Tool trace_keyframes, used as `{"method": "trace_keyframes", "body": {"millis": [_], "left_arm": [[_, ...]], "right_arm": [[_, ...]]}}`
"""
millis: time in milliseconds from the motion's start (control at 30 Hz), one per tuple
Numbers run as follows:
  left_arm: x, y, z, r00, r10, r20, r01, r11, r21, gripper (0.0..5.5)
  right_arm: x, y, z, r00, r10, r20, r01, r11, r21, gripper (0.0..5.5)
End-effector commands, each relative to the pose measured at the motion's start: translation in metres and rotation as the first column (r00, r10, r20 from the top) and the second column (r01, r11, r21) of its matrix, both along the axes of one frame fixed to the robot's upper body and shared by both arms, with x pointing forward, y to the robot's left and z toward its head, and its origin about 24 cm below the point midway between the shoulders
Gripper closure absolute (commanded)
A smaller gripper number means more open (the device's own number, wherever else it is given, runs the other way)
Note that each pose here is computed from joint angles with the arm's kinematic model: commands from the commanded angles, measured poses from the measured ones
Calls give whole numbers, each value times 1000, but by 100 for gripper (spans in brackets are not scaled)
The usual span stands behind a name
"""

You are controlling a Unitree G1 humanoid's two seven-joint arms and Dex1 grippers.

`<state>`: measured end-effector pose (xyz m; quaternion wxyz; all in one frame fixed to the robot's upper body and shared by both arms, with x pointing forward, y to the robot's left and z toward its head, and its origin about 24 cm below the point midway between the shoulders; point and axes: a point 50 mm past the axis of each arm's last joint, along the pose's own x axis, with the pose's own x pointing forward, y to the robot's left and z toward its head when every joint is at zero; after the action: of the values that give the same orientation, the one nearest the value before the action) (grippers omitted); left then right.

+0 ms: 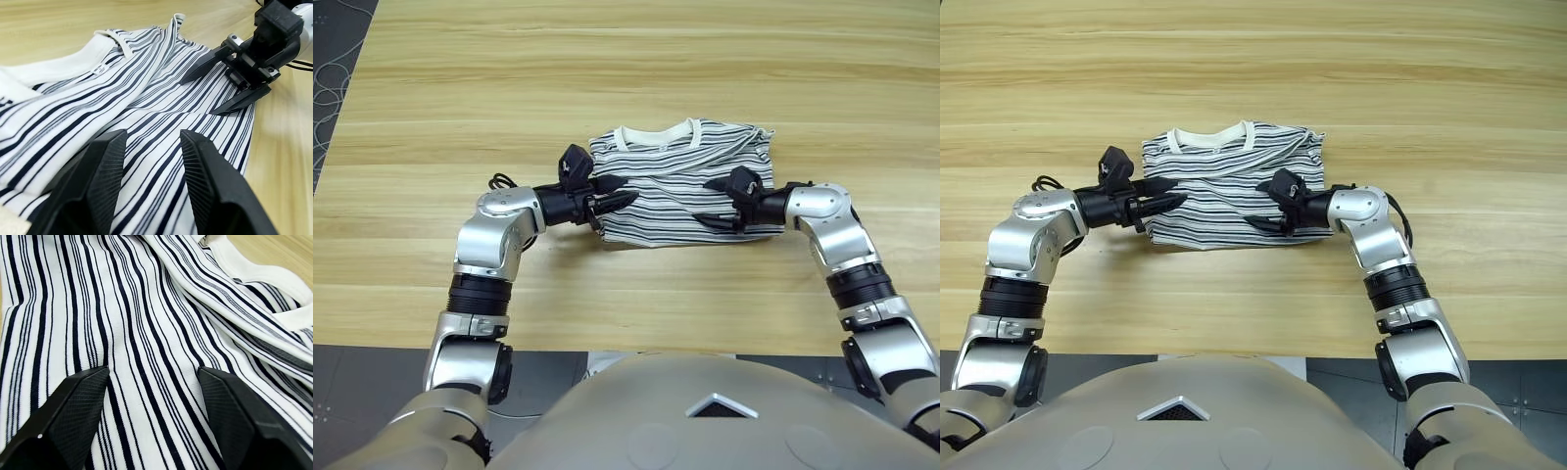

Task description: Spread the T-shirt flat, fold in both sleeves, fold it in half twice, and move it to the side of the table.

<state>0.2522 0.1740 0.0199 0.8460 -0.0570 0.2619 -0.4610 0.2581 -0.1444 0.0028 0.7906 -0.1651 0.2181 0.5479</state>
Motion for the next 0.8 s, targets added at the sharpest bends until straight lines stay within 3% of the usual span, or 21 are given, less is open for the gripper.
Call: {"method": "trace_keyframes", "body": {"millis": [33, 333, 533, 800], "left_arm": [[17, -1, -1, 997, 66, 44, -67, 997, 35, 349], [28, -3, -5, 991, 103, 89, -109, 992, 62, 349], [60, -5, 1, 943, 283, 178, -290, 957, 15, 349], [101, -19, 12, 890, 406, 210, -411, 911, -18, 349]], "right_arm": [[-52, -30, -64, 958, -46, -283, -26, 969, -246, 215], [-51, -26, -64, 959, -47, -280, -22, 971, -238, 215], [-54, -23, -67, 958, -41, -285, -27, 972, -232, 215], [-56, -18, -71, 957, -27, -288, -40, 974, -224, 215]]}}
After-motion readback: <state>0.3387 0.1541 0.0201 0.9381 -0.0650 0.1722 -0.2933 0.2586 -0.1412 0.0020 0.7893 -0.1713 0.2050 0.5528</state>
